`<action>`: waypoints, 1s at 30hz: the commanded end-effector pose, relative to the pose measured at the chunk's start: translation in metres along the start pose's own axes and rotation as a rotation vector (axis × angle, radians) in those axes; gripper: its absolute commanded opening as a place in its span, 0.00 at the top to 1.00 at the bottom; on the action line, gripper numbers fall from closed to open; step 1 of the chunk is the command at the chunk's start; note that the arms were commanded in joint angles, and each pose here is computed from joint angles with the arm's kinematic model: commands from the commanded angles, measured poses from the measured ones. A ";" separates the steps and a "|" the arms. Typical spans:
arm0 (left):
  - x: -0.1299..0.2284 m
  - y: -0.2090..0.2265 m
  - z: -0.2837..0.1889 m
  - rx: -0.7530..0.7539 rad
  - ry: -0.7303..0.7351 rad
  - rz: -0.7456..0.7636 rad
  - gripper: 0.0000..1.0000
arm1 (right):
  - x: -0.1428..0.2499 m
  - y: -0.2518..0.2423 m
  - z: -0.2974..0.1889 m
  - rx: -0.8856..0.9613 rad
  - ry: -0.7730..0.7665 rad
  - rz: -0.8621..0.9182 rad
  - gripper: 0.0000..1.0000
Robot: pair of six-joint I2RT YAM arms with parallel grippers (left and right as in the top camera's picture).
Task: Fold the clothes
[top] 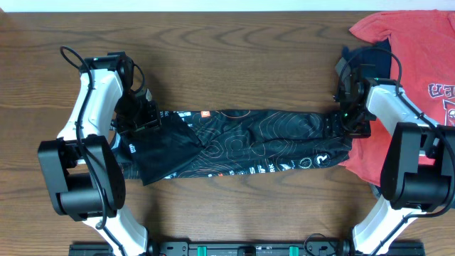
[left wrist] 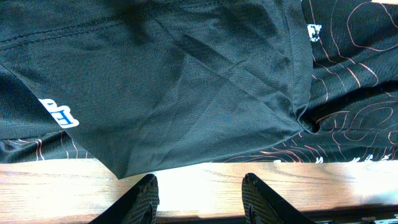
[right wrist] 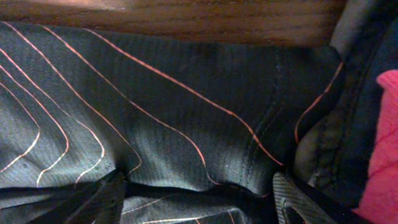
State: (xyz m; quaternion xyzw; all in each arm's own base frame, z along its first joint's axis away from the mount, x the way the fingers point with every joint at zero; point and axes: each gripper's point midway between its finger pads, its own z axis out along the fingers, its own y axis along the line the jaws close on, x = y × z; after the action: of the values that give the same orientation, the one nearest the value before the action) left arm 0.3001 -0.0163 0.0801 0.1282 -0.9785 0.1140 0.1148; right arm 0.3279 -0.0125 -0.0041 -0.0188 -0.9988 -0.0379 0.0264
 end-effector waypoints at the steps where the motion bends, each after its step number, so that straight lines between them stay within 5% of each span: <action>1: 0.001 -0.001 0.001 0.009 0.009 -0.009 0.54 | 0.023 0.018 0.024 -0.122 0.096 -0.016 0.27; 12: 0.004 -0.001 0.001 0.006 0.022 -0.012 0.54 | 0.023 0.045 0.020 -0.242 0.092 -0.051 0.31; 21: 0.007 0.000 0.001 0.005 0.032 -0.014 0.54 | 0.031 0.013 0.024 -0.049 0.131 0.007 0.36; 28: 0.008 0.000 0.001 0.004 0.037 -0.015 0.54 | 0.030 0.015 0.024 -0.062 0.125 0.005 0.96; 30: 0.008 0.000 0.001 0.004 0.036 -0.015 0.55 | 0.027 0.015 0.024 -0.062 0.117 0.005 0.99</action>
State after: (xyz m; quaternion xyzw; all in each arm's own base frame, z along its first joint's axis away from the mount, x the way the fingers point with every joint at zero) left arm 0.2939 -0.0168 0.0816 0.1296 -0.9767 0.1134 0.1280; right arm 0.3161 0.0046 -0.0056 -0.0186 -0.9959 -0.0749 0.0480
